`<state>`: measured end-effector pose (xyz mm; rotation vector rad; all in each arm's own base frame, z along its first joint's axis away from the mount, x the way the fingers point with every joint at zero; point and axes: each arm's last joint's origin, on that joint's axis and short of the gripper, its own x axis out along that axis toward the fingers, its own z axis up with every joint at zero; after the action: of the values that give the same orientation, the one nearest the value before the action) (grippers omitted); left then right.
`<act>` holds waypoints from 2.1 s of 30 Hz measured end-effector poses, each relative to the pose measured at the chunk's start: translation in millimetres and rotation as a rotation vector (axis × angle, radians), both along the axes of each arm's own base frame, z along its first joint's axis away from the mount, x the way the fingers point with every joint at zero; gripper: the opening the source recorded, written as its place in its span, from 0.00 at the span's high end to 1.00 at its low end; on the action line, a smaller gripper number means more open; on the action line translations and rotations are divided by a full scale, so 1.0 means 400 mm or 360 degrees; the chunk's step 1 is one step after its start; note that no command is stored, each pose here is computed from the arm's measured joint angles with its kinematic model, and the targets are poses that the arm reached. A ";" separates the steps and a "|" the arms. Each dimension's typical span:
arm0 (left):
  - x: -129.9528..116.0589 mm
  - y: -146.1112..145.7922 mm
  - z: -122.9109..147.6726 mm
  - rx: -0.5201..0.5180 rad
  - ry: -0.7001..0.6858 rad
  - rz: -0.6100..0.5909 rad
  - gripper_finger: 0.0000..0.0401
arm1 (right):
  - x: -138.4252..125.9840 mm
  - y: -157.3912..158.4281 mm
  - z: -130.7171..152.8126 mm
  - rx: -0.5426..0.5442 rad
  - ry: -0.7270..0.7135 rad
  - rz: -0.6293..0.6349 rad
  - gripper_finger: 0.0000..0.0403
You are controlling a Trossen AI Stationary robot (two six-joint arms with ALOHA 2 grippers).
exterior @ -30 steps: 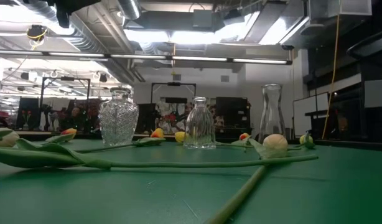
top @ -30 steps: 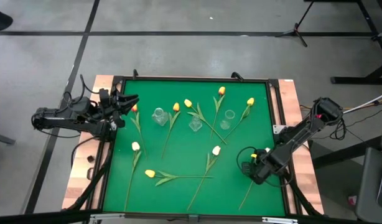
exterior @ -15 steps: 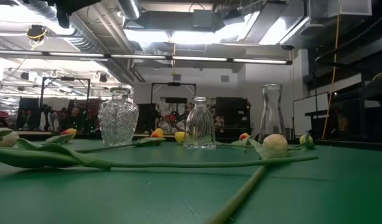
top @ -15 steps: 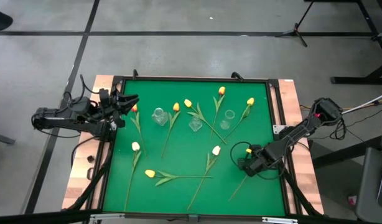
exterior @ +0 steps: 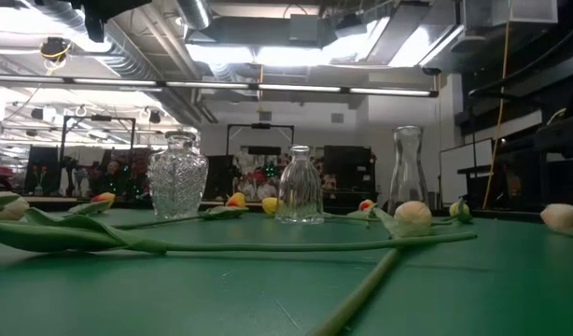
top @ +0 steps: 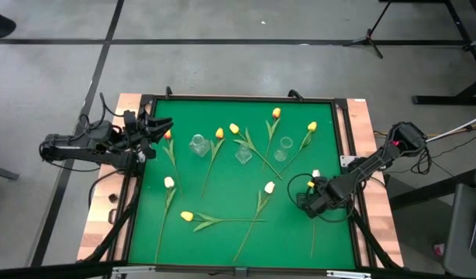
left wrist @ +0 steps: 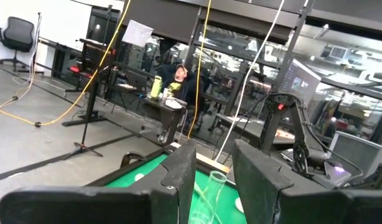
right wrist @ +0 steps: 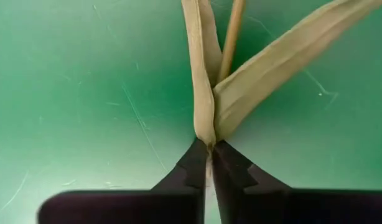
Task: Sort flowers into vase by color
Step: Put the right light yellow flower into the left transparent vase
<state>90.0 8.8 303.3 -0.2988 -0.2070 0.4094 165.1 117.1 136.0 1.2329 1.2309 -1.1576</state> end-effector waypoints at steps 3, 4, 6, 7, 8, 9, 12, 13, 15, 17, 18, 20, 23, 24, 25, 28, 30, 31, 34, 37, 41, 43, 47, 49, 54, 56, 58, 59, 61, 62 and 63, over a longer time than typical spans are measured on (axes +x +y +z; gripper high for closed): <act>0.000 0.000 0.000 0.0000 0.0000 0.0000 0.75 | 0.002 0.000 0.004 -0.0048 -0.0024 0.0008 0.95; 0.000 0.000 0.000 0.0000 0.0000 0.0000 0.75 | 0.004 -0.001 0.007 -0.0079 -0.0034 0.0018 0.97; 0.000 0.000 0.000 0.0000 -0.0001 -0.0001 0.75 | 0.007 -0.005 0.016 -0.0193 -0.0070 0.0032 0.98; 0.000 0.000 0.000 0.0000 0.0000 0.0000 0.75 | 0.007 -0.011 0.019 -0.0290 -0.0084 0.0029 0.98; 0.000 0.000 0.000 0.0000 0.0000 0.0000 0.75 | 0.004 -0.018 0.022 -0.0377 -0.0081 0.0025 0.98; 0.000 0.000 0.000 0.0000 0.0000 -0.0001 0.75 | 0.006 -0.020 0.025 -0.0414 -0.0097 0.0008 0.97; 0.000 0.000 0.000 0.0000 0.0000 -0.0001 0.75 | 0.018 -0.015 0.044 -0.0498 -0.0192 -0.0004 0.98; 0.000 0.000 0.000 0.0001 0.0000 -0.0001 0.75 | 0.018 -0.018 0.048 -0.0538 -0.0196 -0.0003 0.99; 0.000 0.000 0.000 0.0001 0.0001 0.0000 0.75 | 0.023 -0.019 0.059 -0.0605 -0.0238 -0.0018 0.98; 0.000 0.000 0.000 0.0001 0.0001 -0.0001 0.75 | 0.027 -0.020 0.070 -0.0673 -0.0280 -0.0049 0.98; 0.000 0.000 0.000 0.0001 0.0001 -0.0001 0.75 | 0.027 -0.022 0.076 -0.0715 -0.0291 -0.0055 0.99; 0.000 0.000 0.000 0.0001 0.0001 0.0000 0.75 | 0.030 -0.024 0.093 -0.0814 -0.0325 -0.0055 0.99; 0.000 0.000 0.000 0.0001 0.0001 0.0000 0.75 | 0.034 -0.029 0.124 -0.0978 -0.0378 -0.0061 0.99; 0.000 0.000 0.000 0.0001 0.0001 0.0000 0.75 | 0.035 -0.031 0.136 -0.1033 -0.0391 -0.0063 0.99; 0.000 0.000 0.000 0.0001 0.0001 0.0000 0.75 | 0.036 -0.032 0.149 -0.1085 -0.0400 -0.0056 0.99; 0.000 0.000 0.000 0.0002 0.0001 0.0000 0.75 | 0.038 -0.038 0.191 -0.1235 -0.0404 -0.0014 0.99; 0.000 0.000 0.000 0.0002 0.0001 0.0000 0.75 | 0.043 -0.045 0.221 -0.1330 -0.0422 -0.0005 0.99; 0.000 0.000 0.000 0.0002 0.0001 0.0000 0.75 | 0.047 -0.049 0.236 -0.1379 -0.0434 0.0002 0.99; 0.000 0.000 0.000 0.0002 0.0001 0.0000 0.75 | 0.060 -0.064 0.285 -0.1559 -0.0486 0.0049 1.00; 0.000 0.000 0.000 0.0002 0.0001 0.0000 0.75 | 0.077 -0.084 0.332 -0.1710 -0.0514 0.0095 1.00; 0.000 0.000 0.000 0.0002 0.0001 0.0000 0.75 | 0.108 -0.105 0.395 -0.1891 -0.0589 0.0143 1.00; 0.000 0.000 0.000 0.0003 0.0002 0.0000 0.75 | 0.124 -0.114 0.427 -0.1964 -0.0618 0.0162 1.00; 0.000 0.000 0.000 0.0003 0.0002 0.0000 0.75 | 0.162 -0.125 0.485 -0.2099 -0.0669 0.0201 1.00; 0.000 0.000 0.000 0.0003 0.0002 0.0000 0.75 | 0.184 -0.130 0.509 -0.2153 -0.0673 0.0222 1.00; 0.000 0.000 0.000 0.0003 0.0002 0.0000 0.75 | 0.254 -0.149 0.552 -0.2211 -0.0609 0.0351 1.00; 0.000 0.000 0.000 0.0003 0.0002 0.0000 0.75 | 0.286 -0.162 0.568 -0.2183 -0.0615 0.0432 1.00; 0.000 0.000 0.000 0.0003 0.0002 0.0000 0.75 | 0.320 -0.178 0.583 -0.2152 -0.0662 0.0518 1.00; 0.000 0.000 0.000 0.0004 0.0002 0.0000 0.75 | 0.337 -0.186 0.589 -0.2144 -0.0686 0.0578 1.00; 0.000 0.000 0.000 0.0004 0.0002 0.0001 0.75 | 0.372 -0.201 0.599 -0.2140 -0.0768 0.0669 1.00; 0.000 0.000 0.000 0.0004 0.0003 0.0000 0.75 | 0.390 -0.209 0.603 -0.2140 -0.0822 0.0719 1.00; 0.000 0.000 0.000 0.0004 0.0003 0.0000 0.75 | 0.406 -0.218 0.607 -0.2145 -0.0883 0.0765 1.00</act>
<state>90.0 8.8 303.3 -0.2962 -0.2059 0.4097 327.6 30.1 378.9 0.1469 0.1233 -0.8640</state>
